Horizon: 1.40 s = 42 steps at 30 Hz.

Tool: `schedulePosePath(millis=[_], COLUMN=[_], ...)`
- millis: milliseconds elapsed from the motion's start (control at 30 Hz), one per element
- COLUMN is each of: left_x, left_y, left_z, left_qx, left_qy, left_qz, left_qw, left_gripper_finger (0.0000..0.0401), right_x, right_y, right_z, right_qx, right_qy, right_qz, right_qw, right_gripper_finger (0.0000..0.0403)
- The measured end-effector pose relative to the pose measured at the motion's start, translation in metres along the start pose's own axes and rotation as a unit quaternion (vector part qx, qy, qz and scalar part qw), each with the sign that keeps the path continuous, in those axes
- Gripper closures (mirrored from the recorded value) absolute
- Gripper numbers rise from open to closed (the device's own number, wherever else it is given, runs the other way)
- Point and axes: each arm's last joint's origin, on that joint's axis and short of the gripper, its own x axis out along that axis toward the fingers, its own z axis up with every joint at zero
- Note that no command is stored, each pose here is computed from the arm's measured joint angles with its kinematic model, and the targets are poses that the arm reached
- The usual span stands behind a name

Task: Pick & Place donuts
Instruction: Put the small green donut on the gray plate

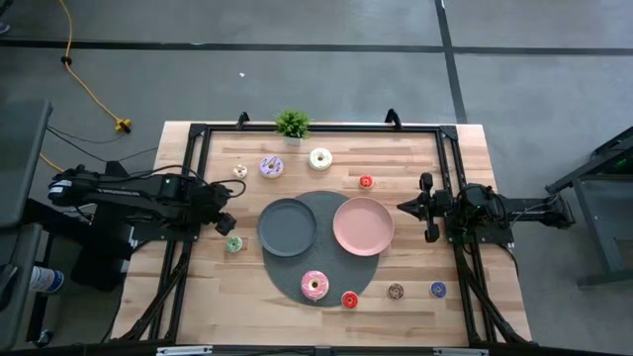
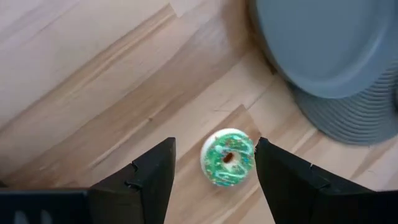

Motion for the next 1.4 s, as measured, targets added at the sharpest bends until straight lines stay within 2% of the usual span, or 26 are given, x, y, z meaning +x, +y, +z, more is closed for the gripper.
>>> schedulePosePath(millis=[233, 467, 633, 867, 1400], left_x=[0.014, 0.031, 0.039, 0.047, 0.052], left_y=[-0.005, -0.015, -0.015, -0.020, -0.019], left_z=[0.004, 0.010, 0.011, 0.013, 0.013], left_qx=[0.059, 0.148, 0.179, 0.203, 0.202], left_qy=[0.029, 0.073, 0.101, 0.123, 0.134], left_qz=[0.034, 0.015, 0.026, 0.000, 0.020], left_qw=[0.997, 0.986, 0.978, 0.971, 0.970], left_gripper_finger=[0.0191, 0.0190, 0.0190, 0.0190, 0.0190], right_x=[0.000, 0.000, 0.000, 0.000, 0.000], right_y=[0.000, 0.000, 0.000, 0.000, 0.000], right_z=[0.000, 0.000, 0.000, 0.000, 0.000], right_qx=[0.000, 0.000, 0.000, 0.000, 0.000], right_qy=[0.000, 0.000, 0.000, 0.000, 0.000], right_qz=[0.000, 0.000, 0.000, 0.000, 0.000], right_qw=[1.000, 1.000, 1.000, 1.000, 1.000], right_gripper_finger=[0.0402, 0.0402, 0.0402, 0.0402, 0.0402])
